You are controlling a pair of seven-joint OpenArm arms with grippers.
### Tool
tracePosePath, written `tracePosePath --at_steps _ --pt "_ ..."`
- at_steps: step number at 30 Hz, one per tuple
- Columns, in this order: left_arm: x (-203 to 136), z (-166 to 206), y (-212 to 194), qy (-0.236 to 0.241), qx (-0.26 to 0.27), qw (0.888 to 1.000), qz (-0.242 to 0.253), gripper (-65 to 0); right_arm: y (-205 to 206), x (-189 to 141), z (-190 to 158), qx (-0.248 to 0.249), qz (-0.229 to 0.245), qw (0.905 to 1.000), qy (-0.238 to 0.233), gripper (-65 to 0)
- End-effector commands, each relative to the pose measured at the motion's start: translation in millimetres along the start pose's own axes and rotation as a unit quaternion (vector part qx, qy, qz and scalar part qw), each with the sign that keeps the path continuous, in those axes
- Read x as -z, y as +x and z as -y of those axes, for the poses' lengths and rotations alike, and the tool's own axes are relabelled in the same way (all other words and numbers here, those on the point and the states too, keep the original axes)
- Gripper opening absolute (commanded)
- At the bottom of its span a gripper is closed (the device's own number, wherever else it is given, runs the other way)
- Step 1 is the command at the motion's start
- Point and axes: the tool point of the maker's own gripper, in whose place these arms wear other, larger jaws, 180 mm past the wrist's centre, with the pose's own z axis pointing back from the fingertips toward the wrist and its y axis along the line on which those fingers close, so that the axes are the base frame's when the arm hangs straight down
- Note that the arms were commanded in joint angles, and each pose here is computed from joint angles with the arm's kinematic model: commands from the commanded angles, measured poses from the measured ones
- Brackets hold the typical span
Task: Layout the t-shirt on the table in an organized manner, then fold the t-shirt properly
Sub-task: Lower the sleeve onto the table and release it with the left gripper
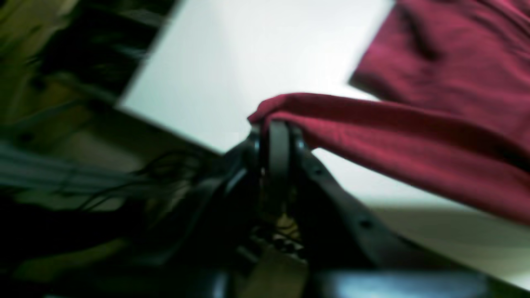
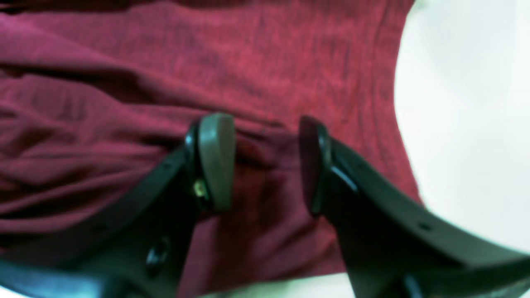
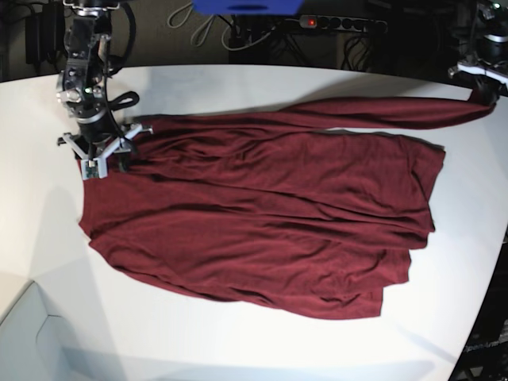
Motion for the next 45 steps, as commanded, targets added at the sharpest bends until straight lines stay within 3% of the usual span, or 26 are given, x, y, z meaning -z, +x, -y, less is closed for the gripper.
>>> tracePosePath --at_steps 1,17,28,35,41,45 --pt "1.1 3.1 19.1 -0.01 0.004 0.999 0.033 -65.0 15.2 -0.1 4.7 0.0 0.025 0.9997 -0.004 -39.1" --pt "7.4 7.1 40.1 -0.023 0.008 0.998 0.065 -65.0 13.0 -2.4 16.1 0.006 0.023 0.9995 -0.019 -39.1" --pt "40.8 29.3 78.3 -0.054 -0.026 0.991 0.123 -65.0 12.6 -2.9 18.0 0.009 0.023 0.9995 -0.022 -39.1" --pt "71.0 57.8 32.0 -0.132 -0.006 0.99 0.049 -64.9 12.7 -2.9 18.5 0.008 0.023 0.9995 -0.022 -39.1" --pt "82.0 52.7 2.3 -0.134 -0.014 0.991 0.005 -64.2 12.7 -2.9 18.5 0.008 0.023 0.9995 -0.022 -39.1" --pt "84.1 42.9 -7.7 -0.127 -0.013 0.992 -0.011 -57.2 12.7 -2.9 18.5 0.008 0.023 0.9995 -0.022 -39.1"
